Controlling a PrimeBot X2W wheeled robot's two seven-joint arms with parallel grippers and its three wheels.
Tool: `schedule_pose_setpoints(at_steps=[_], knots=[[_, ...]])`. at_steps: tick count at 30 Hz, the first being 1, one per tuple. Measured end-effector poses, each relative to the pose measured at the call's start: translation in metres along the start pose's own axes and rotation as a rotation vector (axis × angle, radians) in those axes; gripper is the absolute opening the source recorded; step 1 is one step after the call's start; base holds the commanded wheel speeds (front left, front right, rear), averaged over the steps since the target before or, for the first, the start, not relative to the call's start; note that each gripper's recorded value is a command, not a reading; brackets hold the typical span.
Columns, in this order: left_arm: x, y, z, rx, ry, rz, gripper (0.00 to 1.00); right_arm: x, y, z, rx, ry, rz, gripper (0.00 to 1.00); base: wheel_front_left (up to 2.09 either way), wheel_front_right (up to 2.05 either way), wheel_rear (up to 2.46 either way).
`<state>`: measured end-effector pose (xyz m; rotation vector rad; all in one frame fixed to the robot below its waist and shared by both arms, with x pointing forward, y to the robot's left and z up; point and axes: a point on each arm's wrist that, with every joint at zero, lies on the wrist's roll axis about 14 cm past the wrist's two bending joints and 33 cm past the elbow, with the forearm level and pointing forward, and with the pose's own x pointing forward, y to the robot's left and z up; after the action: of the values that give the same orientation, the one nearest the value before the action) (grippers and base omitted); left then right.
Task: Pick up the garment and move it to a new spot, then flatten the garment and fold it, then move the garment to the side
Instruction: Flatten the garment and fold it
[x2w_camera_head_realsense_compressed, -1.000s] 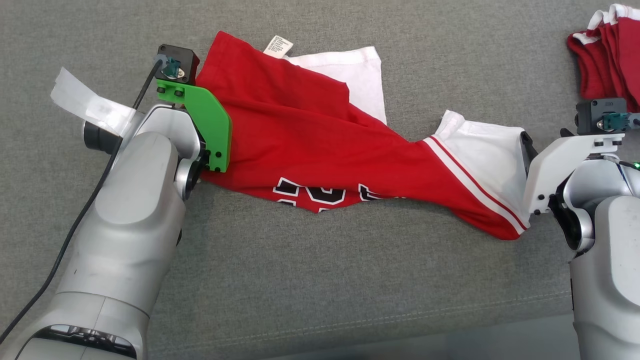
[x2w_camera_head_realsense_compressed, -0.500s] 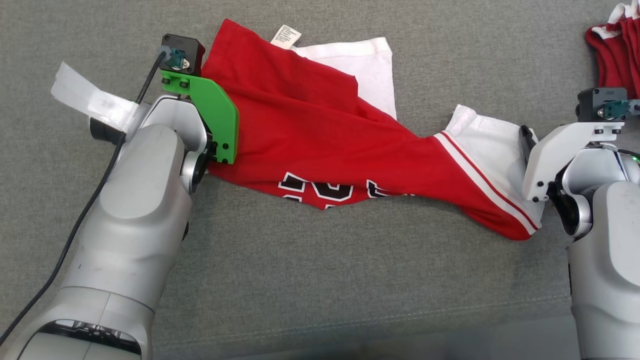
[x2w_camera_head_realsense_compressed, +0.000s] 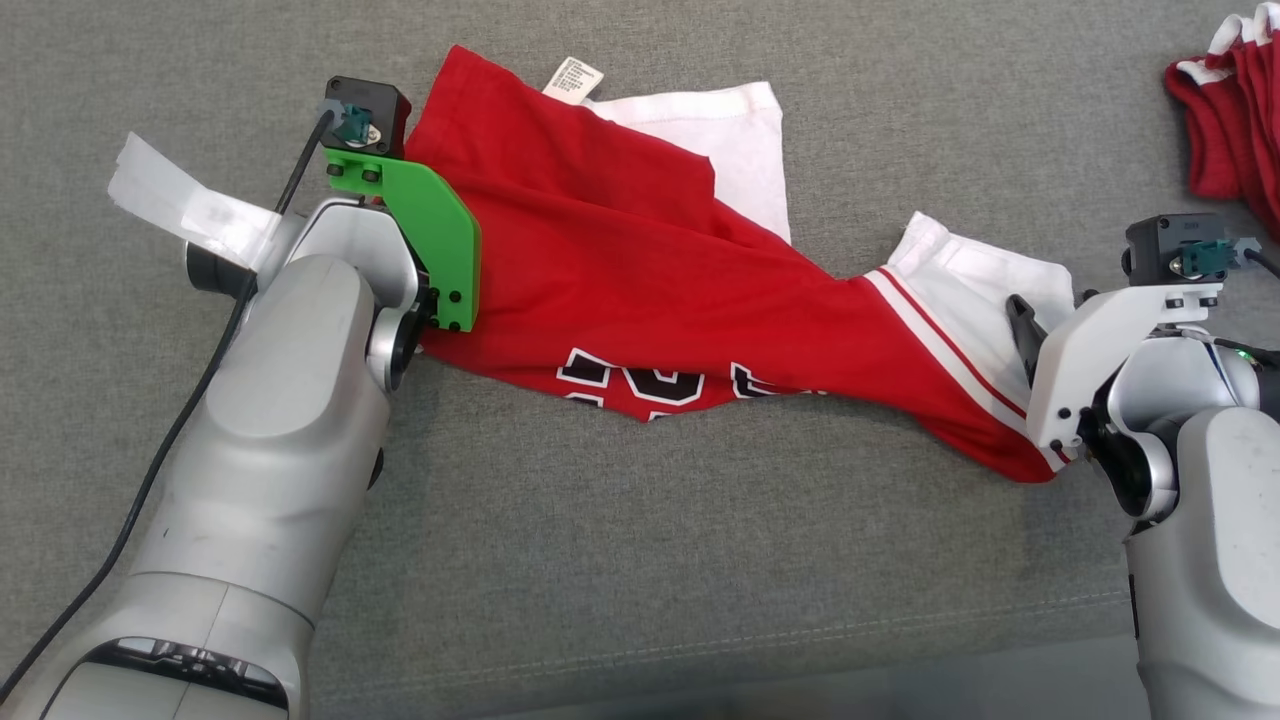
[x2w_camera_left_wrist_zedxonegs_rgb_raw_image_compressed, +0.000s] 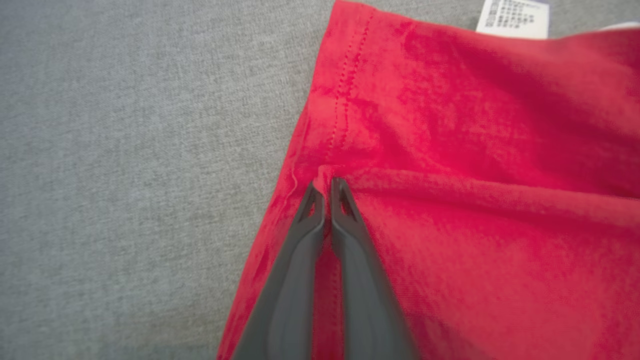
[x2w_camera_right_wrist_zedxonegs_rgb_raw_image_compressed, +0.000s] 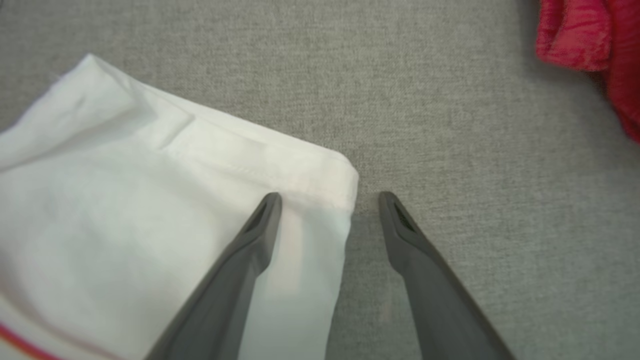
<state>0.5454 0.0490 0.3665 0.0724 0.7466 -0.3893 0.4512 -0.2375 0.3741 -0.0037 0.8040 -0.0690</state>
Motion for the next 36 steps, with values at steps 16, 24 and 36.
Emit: schedule_pose_setpoints(at_steps=[16, 24, 36], knots=[[0.0, 0.0, 0.0, 0.001, -0.006, -0.001, 0.0, 0.003, -0.01, 0.006, 0.028, -0.029, -0.038, 0.0, 0.0, 0.0, 0.0], [-0.008, 0.004, 0.026, -0.045, -0.139, 0.02, 0.0, -0.004, -0.009, 0.034, 0.005, -0.152, -0.046, 0.0, 0.0, 0.0, 0.0], [-0.067, 0.031, 0.127, -0.09, -0.575, 0.107, 0.0, -0.041, 0.007, 0.135, -0.105, -0.504, 0.004, 0.0, 0.0, 0.0, 0.0]])
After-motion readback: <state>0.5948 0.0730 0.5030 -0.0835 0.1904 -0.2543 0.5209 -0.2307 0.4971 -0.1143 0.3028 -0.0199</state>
